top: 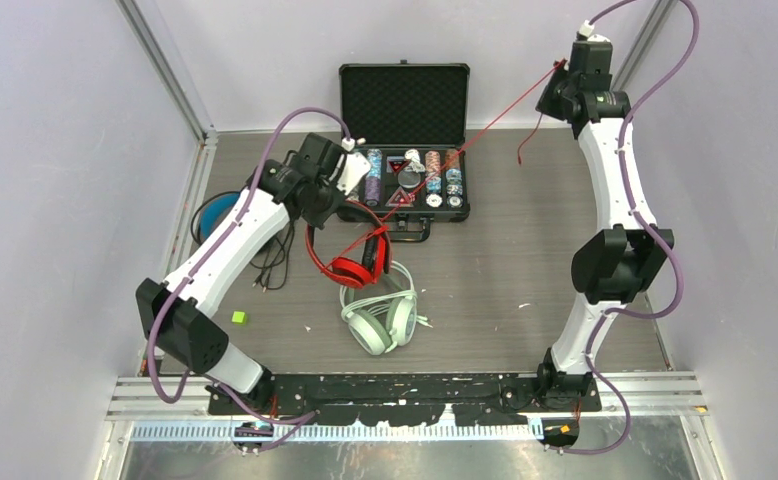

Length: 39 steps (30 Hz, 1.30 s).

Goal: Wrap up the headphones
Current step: Wrap the headphones cable around the headphones.

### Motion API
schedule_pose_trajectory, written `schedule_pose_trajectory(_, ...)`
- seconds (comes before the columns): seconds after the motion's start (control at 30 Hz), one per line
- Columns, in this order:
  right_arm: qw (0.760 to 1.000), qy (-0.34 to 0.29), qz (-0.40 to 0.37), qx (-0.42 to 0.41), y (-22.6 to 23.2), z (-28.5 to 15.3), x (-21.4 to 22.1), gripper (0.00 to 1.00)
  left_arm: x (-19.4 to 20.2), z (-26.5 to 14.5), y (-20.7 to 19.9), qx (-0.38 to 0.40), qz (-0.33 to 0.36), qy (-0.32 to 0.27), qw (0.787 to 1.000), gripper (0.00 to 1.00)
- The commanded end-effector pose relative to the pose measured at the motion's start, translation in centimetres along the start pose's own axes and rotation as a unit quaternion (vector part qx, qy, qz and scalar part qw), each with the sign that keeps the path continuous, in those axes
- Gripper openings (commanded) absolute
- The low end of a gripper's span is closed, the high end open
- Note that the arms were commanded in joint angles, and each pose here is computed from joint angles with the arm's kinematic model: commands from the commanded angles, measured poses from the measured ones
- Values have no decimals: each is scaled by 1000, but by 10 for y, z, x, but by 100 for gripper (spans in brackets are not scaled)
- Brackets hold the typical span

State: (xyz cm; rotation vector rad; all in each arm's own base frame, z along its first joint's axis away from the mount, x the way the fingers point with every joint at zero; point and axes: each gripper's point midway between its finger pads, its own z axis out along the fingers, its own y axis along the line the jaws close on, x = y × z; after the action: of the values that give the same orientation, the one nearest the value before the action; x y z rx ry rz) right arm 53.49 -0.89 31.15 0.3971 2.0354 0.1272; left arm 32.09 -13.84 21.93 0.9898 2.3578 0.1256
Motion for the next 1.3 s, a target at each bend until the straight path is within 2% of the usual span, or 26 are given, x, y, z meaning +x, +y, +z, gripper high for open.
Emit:
schedule_pose_trajectory(0.0, 996, -70, 26, -45, 25, -34, -51, 0, 14, -11, 25, -63, 8, 54, 996, 0)
schedule_pose_trajectory(0.3, 987, -69, 59, -134, 66, -76, -61, 0, 20, -4, 52, -151, -9, 117, 982, 0)
schedule_pose_trajectory(0.47, 976, -61, 74, -197, 100, -109, -61, 0, 12, -1, 63, -187, -47, 129, 973, 0)
schedule_pose_trajectory(0.73, 959, -45, 92, -262, 126, -158, -53, 1, 9, 0, 86, -227, -109, 144, 957, 0)
schedule_pose_trajectory(1.0, 923, -6, 138, -360, 162, -209, -30, 1, 2, 0, 106, -261, -188, 121, 939, 0)
schedule_pose_trajectory(1.27, 883, 13, 152, -443, 210, -267, -31, 0, 1, 9, 115, -278, -198, 124, 932, 0)
